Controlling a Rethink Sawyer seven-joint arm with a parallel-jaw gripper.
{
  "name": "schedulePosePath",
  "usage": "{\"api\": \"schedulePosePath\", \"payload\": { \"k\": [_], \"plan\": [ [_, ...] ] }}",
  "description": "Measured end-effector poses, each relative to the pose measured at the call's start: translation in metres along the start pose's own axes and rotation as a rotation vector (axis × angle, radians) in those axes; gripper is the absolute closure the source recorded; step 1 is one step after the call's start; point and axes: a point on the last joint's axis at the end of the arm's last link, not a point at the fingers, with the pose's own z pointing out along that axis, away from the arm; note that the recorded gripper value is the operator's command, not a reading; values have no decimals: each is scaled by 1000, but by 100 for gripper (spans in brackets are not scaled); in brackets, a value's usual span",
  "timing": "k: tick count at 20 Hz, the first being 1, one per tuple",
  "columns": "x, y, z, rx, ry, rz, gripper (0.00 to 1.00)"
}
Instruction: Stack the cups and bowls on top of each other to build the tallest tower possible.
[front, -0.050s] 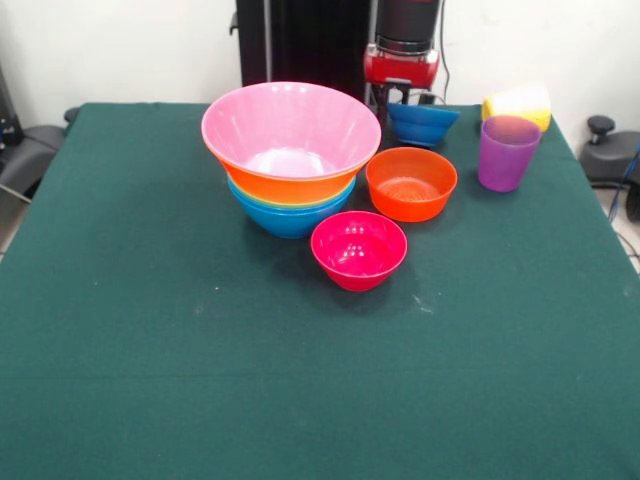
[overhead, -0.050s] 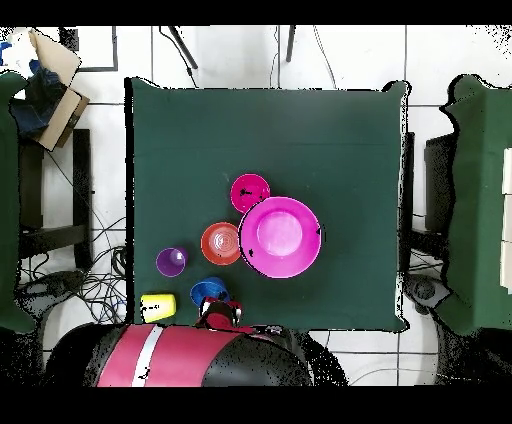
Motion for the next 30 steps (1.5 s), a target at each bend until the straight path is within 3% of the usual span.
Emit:
{"api": "schedulePosePath", "payload": {
  "k": [12, 21, 26, 30],
  "plan": [
    [-5, 1, -3, -2, -14, 1, 100],
    [-31, 4, -18, -13, -79, 5, 100],
    [-51, 4, -43, -14, -95, 24, 100],
    [-68, -2, -81, -6, -59, 60, 100]
  ]
}}
